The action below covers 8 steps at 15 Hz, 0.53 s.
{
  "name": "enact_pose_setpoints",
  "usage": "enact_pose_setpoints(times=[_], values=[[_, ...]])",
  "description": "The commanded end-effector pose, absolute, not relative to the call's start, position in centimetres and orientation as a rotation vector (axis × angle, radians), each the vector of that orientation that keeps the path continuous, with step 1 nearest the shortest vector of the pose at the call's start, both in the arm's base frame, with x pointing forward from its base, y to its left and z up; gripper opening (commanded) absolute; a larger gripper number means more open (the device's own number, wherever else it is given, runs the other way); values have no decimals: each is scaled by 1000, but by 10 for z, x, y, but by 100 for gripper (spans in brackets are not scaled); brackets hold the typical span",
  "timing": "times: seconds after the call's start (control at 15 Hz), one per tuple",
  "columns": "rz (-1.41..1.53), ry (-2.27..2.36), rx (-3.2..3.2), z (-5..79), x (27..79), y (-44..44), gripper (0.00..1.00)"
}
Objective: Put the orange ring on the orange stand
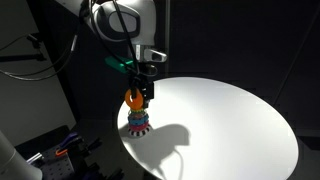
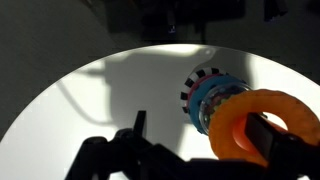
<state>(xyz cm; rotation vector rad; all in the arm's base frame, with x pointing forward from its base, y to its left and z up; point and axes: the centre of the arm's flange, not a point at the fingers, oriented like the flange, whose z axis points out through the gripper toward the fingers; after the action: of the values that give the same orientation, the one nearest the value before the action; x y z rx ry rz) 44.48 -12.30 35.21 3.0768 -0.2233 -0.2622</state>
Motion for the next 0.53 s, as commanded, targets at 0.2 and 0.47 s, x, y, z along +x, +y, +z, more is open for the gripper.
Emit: enact_pose_setpoints(times=[0.2, 0.47], values=[[-217, -204, 3073, 370, 440, -124, 100], [-182, -207, 3075, 380, 441, -123, 100]])
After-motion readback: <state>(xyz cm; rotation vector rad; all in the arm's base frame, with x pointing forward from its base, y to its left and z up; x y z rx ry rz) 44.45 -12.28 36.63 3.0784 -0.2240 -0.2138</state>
